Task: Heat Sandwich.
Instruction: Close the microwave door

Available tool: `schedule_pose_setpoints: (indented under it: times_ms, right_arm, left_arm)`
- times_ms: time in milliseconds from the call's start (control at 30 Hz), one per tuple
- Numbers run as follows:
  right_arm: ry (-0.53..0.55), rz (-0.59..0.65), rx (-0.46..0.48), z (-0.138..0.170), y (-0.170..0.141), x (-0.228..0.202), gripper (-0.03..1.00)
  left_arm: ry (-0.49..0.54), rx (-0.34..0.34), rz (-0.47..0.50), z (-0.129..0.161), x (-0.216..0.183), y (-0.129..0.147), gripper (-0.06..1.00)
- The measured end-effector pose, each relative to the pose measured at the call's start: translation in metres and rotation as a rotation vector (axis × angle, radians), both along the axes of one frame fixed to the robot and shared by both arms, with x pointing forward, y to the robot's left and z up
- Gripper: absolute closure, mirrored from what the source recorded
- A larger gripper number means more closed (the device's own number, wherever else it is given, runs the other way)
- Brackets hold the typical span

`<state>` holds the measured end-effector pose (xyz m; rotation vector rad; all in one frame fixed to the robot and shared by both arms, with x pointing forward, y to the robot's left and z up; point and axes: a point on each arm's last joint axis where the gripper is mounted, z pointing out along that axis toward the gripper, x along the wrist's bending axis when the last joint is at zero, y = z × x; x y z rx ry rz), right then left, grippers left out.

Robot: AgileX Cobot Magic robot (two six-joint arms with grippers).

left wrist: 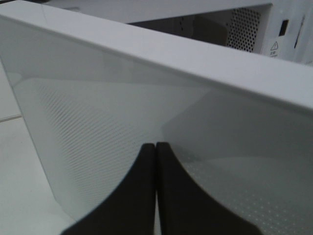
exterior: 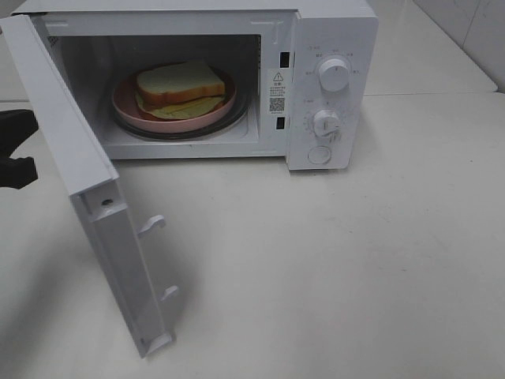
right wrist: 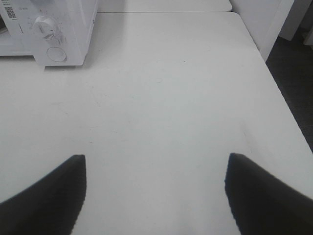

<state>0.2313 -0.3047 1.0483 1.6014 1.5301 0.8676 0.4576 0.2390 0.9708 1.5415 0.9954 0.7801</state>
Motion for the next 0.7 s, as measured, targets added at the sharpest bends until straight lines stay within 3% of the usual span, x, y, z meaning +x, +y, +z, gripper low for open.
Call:
schedule_pose_setpoints:
  times_ms: [267,700]
  right_arm:
    - [0.0,0.0,0.0,0.0,0.0,0.0,0.21]
    - [0.0,0.0,0.0,0.0,0.0,0.0,0.21]
  left_arm:
    - [0.0,0.016,-0.08,-0.004,0.014,-0.033,0.94]
    - [-0.014,-0.005,-0.063,-0.005,0.032,-0.083,0.94]
